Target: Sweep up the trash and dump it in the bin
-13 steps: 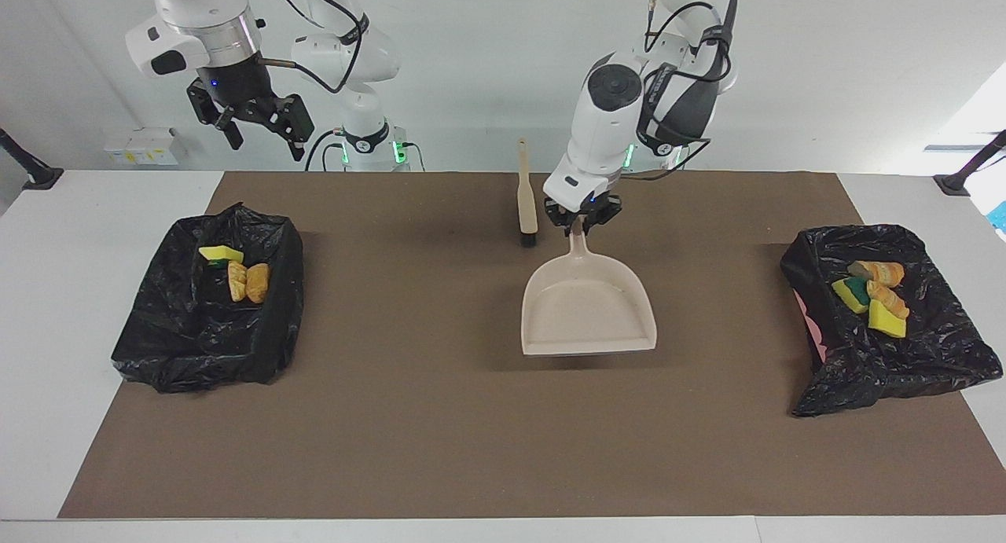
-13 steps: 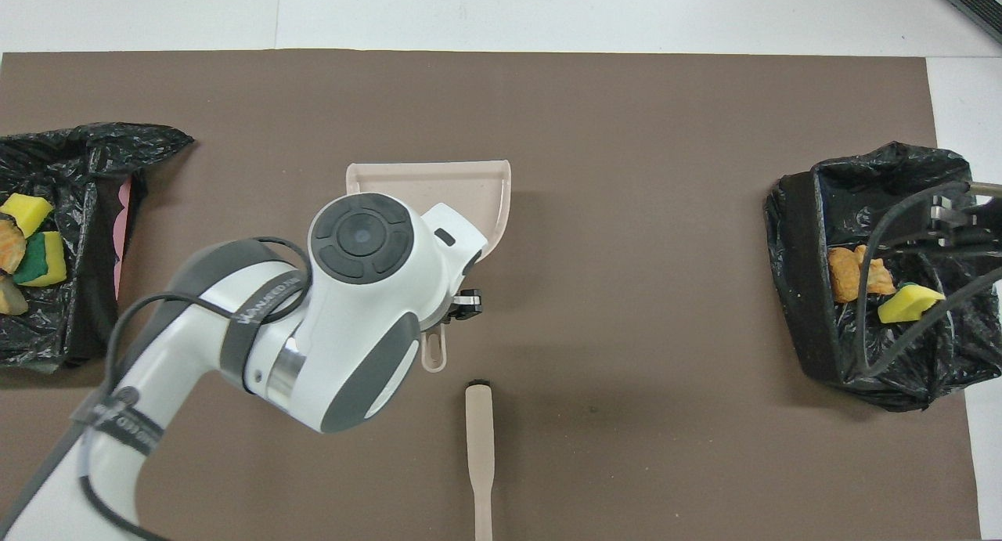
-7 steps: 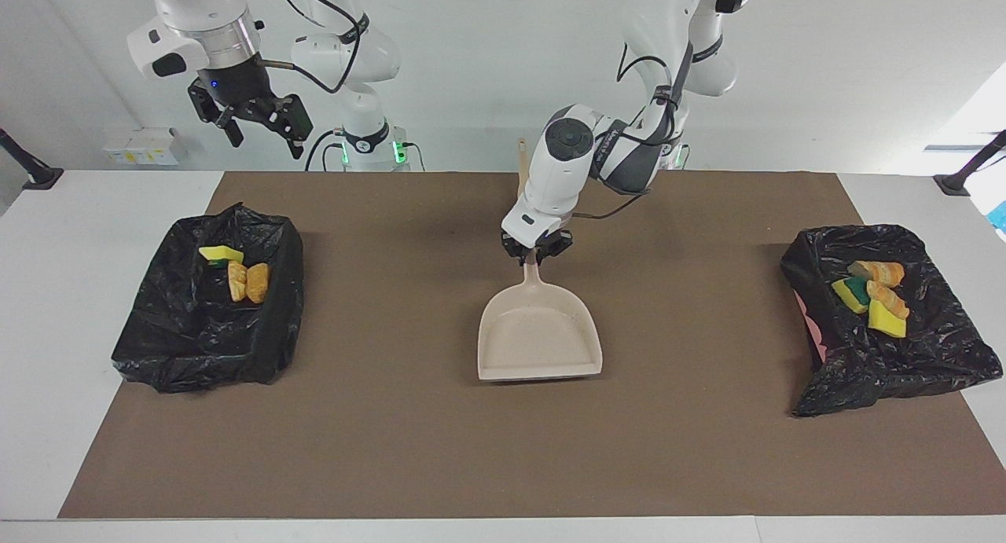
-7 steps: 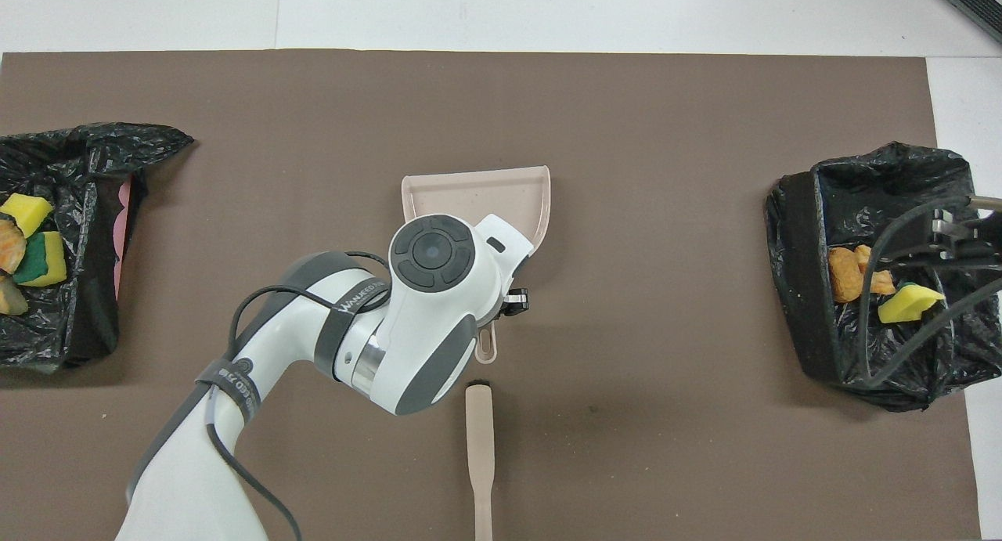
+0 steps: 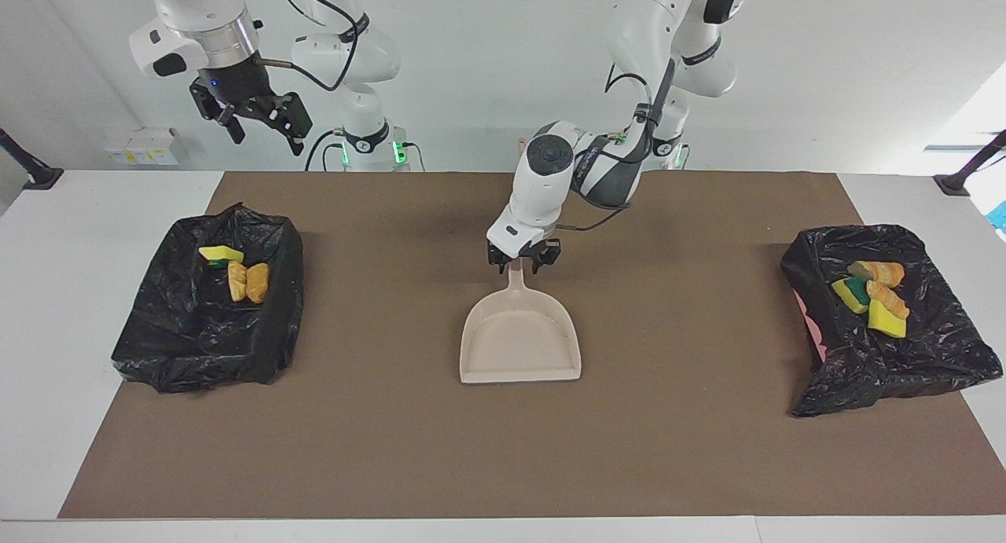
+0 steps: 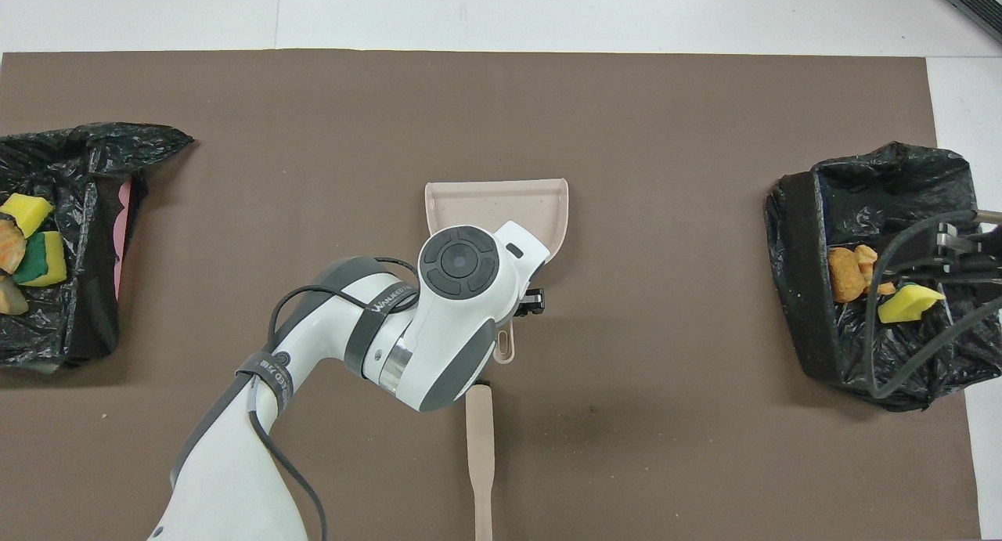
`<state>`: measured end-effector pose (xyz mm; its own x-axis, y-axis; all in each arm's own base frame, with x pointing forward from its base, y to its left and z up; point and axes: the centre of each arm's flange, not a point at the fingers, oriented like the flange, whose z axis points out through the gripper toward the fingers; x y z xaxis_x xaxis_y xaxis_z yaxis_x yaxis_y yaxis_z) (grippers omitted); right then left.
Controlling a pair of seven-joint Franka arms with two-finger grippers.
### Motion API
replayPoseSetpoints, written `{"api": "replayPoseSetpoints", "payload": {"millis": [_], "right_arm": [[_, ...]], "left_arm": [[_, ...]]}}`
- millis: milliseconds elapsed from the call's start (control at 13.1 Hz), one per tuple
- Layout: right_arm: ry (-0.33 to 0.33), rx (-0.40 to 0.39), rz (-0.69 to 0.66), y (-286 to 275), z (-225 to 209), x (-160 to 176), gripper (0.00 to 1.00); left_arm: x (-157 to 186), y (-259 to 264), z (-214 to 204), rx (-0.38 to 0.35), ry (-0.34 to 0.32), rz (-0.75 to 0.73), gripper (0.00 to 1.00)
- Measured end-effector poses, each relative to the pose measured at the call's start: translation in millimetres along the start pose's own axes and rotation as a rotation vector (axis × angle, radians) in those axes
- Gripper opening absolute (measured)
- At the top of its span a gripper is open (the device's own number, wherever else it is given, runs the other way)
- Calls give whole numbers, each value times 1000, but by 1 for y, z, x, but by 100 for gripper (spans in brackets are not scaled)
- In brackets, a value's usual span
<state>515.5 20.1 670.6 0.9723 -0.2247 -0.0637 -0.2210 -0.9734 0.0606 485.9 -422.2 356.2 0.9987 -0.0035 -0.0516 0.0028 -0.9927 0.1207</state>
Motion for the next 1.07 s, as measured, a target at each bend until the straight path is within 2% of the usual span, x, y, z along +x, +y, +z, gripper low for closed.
{"api": "replayPoseSetpoints", "payload": {"millis": [77, 153, 459, 765, 1071], "right_arm": [[-3, 13, -3, -2, 0, 0, 100], [-6, 21, -4, -3, 0, -1, 100], [-7, 27, -6, -3, 0, -1, 100], [-7, 28, -5, -3, 0, -1, 100], [-7, 28, -5, -3, 0, -1, 100]], "left_arm": [[9, -9, -14, -9, 17, -11, 98], [17, -21, -30, -14, 28, -8, 100], [53, -87, -84, 15, 63, 56, 100], [90, -177, -138, 24, 71, 94, 100], [93, -276, -214, 30, 59, 147, 100]]}}
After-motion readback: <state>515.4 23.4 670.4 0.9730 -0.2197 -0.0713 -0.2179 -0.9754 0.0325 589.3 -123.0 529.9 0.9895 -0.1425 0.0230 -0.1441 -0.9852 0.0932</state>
